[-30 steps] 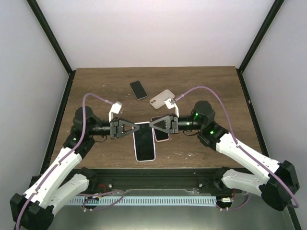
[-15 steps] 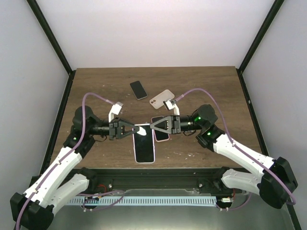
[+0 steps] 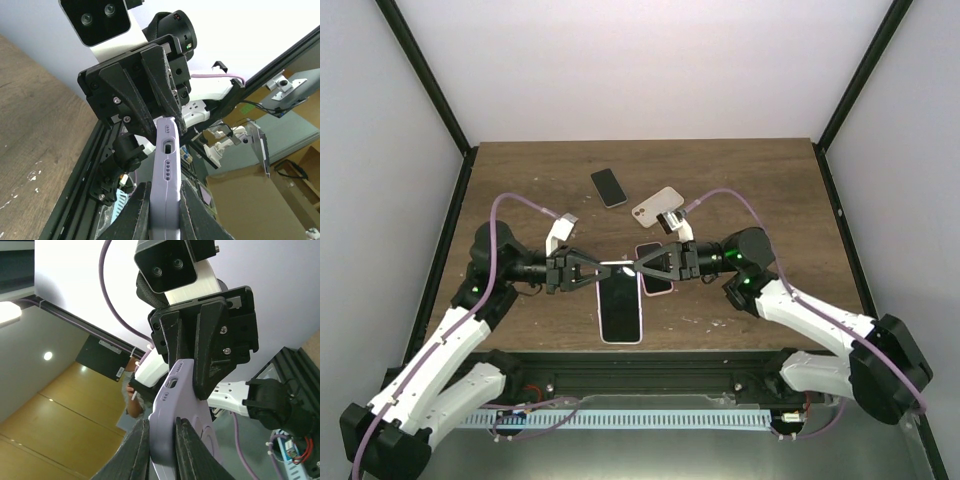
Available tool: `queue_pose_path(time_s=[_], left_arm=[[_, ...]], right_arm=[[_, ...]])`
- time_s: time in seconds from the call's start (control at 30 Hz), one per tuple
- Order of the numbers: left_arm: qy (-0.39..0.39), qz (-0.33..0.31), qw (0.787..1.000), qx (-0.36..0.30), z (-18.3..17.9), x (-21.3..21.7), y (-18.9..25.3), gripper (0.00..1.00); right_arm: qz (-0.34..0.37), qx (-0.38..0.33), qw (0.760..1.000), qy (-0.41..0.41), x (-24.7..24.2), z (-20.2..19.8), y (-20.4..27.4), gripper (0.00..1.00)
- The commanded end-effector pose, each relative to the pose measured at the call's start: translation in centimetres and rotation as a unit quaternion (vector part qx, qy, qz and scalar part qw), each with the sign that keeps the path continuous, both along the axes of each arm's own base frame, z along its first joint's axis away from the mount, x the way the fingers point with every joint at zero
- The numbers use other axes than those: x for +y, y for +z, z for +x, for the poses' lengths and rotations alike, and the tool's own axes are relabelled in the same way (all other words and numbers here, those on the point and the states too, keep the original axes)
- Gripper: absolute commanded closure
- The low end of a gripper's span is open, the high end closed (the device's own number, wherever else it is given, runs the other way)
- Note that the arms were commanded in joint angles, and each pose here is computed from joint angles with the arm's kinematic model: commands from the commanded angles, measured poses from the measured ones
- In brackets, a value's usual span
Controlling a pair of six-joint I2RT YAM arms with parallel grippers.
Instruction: Put the phone into the phone case
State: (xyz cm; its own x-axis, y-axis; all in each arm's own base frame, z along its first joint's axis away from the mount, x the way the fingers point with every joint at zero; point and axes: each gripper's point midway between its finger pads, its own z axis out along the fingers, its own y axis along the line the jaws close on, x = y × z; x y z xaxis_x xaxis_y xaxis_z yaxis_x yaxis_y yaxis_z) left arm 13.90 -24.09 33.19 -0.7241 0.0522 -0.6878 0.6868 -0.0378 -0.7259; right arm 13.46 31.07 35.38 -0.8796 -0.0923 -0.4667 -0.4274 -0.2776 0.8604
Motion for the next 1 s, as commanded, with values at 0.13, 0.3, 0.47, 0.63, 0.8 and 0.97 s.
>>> queue_pose_path(time_s=[0.13,0.3,0.47,0.63,0.8,0.97], left_arm=[[0.018,0.011,1.000,-0.008,1.0,0.0,-1.4,1.00],[0.027,0.002,1.000,-0.008,1.1,0.0,-0.6,1.00],[0.052,-0.004,0.999,-0.010,1.5,0.2,0.0,1.00],[0.084,-0.024,0.996,0.002,2.4,0.4,0.6,1.00],[0.115,-0.043,0.992,0.013,3.4,0.7,0.8,1.00],[0.130,-0.053,0.990,0.017,3.9,0.8,1.1,1.00]], right_arm=[[0.093,-0.014,0.994,0.050,-2.1,-2.9,5.1,0.90],[0.074,-0.004,0.996,0.039,-1.7,-2.4,4.0,0.61],[0.053,-0.015,0.998,0.022,-1.5,-2.2,3.5,0.49],[-0.032,-0.043,0.998,-0.043,-0.1,-0.6,1.2,0.43],[-0.081,-0.060,0.993,-0.060,0.7,-0.3,-1.0,0.43],[-0.112,-0.061,0.991,-0.049,1.7,-0.6,-3.0,0.48]])
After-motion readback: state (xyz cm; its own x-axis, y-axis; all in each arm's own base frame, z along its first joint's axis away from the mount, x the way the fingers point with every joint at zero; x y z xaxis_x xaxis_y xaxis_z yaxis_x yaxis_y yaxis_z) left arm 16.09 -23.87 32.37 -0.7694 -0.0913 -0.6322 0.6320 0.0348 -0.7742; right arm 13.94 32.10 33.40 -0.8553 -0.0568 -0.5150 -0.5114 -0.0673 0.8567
